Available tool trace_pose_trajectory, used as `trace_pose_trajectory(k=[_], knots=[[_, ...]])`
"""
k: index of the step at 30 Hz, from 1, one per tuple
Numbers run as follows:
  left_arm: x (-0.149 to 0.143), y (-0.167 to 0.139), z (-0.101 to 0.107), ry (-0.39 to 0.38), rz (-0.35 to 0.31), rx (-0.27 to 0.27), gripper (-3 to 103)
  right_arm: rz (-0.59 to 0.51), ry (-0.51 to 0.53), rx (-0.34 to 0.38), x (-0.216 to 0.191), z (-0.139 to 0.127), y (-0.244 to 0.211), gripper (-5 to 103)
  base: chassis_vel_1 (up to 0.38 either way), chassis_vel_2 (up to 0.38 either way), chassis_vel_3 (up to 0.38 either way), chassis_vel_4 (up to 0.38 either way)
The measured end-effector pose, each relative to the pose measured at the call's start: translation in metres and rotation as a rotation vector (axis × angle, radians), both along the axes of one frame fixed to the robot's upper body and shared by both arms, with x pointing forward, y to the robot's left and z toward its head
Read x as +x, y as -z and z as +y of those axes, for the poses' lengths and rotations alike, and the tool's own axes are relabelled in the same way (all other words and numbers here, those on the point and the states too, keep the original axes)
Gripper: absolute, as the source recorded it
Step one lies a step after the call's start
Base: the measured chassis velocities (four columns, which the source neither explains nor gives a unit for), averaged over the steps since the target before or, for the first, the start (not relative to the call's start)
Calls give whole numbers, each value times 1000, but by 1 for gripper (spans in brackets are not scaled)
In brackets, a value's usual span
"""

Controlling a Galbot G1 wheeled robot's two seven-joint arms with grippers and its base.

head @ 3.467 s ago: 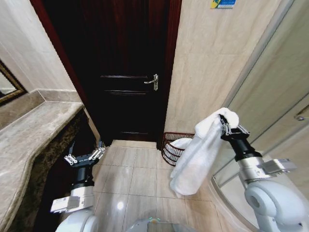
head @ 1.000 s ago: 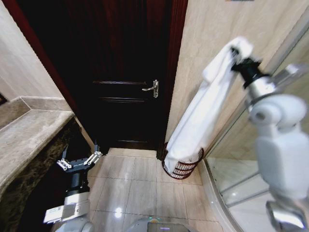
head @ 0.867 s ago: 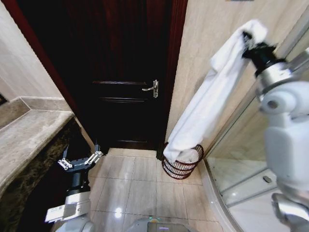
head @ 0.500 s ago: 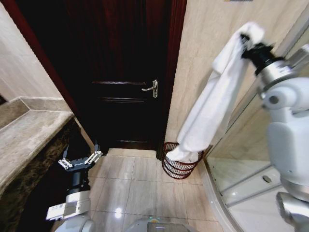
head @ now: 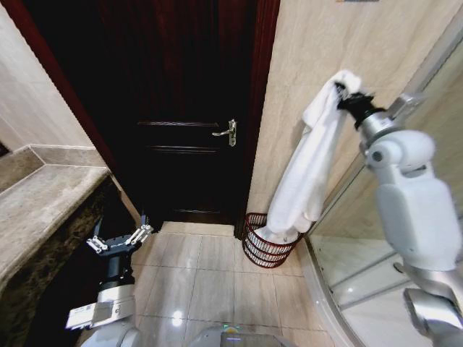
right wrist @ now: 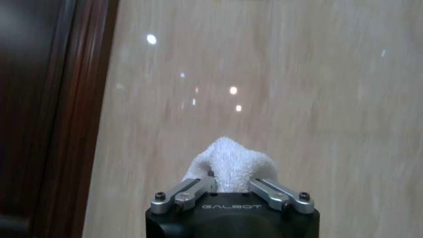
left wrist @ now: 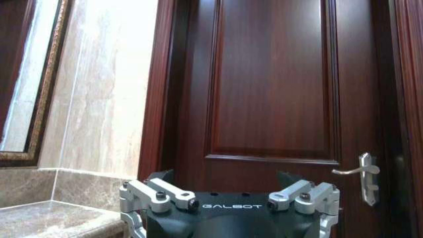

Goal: Discard the used towel into the hamper.

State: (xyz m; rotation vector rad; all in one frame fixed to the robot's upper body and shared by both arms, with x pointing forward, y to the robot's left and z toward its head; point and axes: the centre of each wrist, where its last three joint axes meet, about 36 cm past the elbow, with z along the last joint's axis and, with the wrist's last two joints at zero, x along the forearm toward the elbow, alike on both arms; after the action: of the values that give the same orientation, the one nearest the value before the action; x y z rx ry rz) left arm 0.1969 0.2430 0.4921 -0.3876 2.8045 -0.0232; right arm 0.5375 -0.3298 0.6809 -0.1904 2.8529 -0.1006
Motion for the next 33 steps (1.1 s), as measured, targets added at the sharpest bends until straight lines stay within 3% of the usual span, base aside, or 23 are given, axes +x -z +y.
trace_pose_trajectory(k=[9, 18, 26, 33], knots=[[-2, -1, 0, -3, -9, 3, 100, 129, 4, 69, 9, 31, 92, 3, 0, 0, 0, 0], [1, 1, -2, 1, -24, -4, 100, 164, 96, 56, 19, 14, 144, 3, 0, 0, 0, 0], [2, 1, -2, 5, -40, -1, 100, 138, 170, 28, 23, 1, 161, 3, 0, 0, 0, 0], [3, 3, -4, 16, -67, 39, 100, 135, 150, 28, 13, 16, 176, 3, 0, 0, 0, 0]])
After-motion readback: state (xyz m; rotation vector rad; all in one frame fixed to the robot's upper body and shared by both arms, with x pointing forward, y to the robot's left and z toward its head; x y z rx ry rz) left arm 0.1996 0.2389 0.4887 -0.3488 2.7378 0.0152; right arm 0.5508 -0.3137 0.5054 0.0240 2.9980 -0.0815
